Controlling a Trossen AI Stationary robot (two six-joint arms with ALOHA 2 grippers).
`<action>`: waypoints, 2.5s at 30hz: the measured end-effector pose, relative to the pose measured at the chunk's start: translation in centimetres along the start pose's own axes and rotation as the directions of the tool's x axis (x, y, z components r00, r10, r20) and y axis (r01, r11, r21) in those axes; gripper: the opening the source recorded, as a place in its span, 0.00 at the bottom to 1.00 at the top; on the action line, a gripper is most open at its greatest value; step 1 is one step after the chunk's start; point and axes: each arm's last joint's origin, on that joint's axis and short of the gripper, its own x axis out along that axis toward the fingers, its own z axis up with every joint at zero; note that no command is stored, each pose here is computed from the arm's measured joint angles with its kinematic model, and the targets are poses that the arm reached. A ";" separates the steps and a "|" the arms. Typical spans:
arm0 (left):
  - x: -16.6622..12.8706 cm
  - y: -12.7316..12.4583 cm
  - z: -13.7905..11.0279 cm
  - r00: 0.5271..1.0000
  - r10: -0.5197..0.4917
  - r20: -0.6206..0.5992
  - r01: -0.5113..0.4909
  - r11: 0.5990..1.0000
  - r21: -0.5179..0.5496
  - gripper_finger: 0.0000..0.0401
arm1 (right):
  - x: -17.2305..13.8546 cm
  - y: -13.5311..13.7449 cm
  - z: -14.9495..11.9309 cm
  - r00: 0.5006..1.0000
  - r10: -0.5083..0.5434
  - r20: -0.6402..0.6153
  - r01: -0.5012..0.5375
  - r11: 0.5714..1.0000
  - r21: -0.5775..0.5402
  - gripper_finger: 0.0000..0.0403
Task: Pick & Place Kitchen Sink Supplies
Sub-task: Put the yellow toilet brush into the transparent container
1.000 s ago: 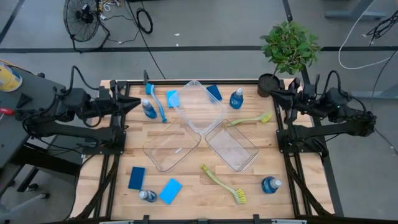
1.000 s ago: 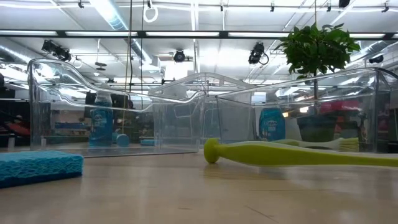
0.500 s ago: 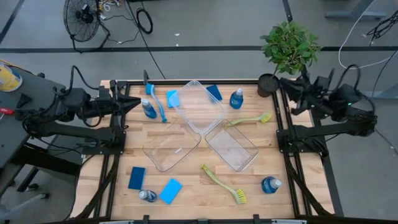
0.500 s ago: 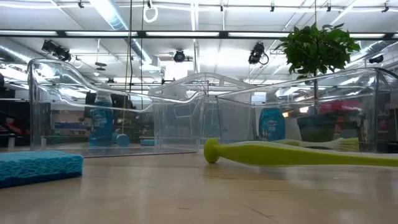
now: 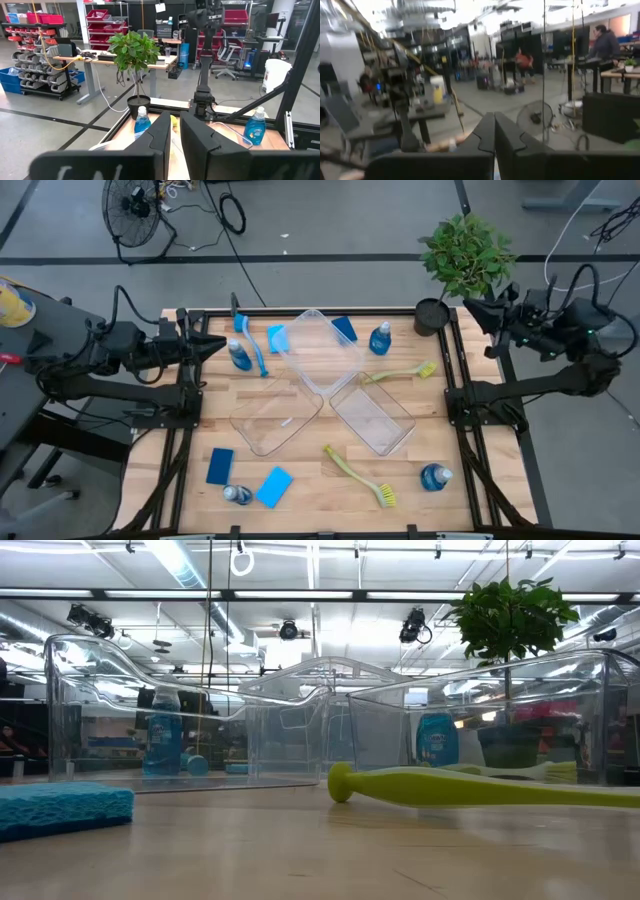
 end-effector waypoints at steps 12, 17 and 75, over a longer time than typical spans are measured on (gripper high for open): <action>0.0 0.0 0.0 1.000 0.000 0.000 0.000 1.000 0.000 0.12 | 1.6 0.6 -3.8 0.919 -0.030 -0.393 -0.032 0.988 -0.151 0.13; 0.0 0.0 0.0 1.000 0.000 0.000 0.000 1.000 0.000 0.12 | 2.6 1.0 -5.2 0.847 -0.075 -0.526 -0.020 0.985 -0.172 0.21; 0.0 0.0 -0.6 0.998 0.002 -0.061 -0.002 1.000 0.014 0.12 | 9.9 -3.2 -21.9 0.261 -0.114 -0.959 -0.115 0.982 -0.148 0.49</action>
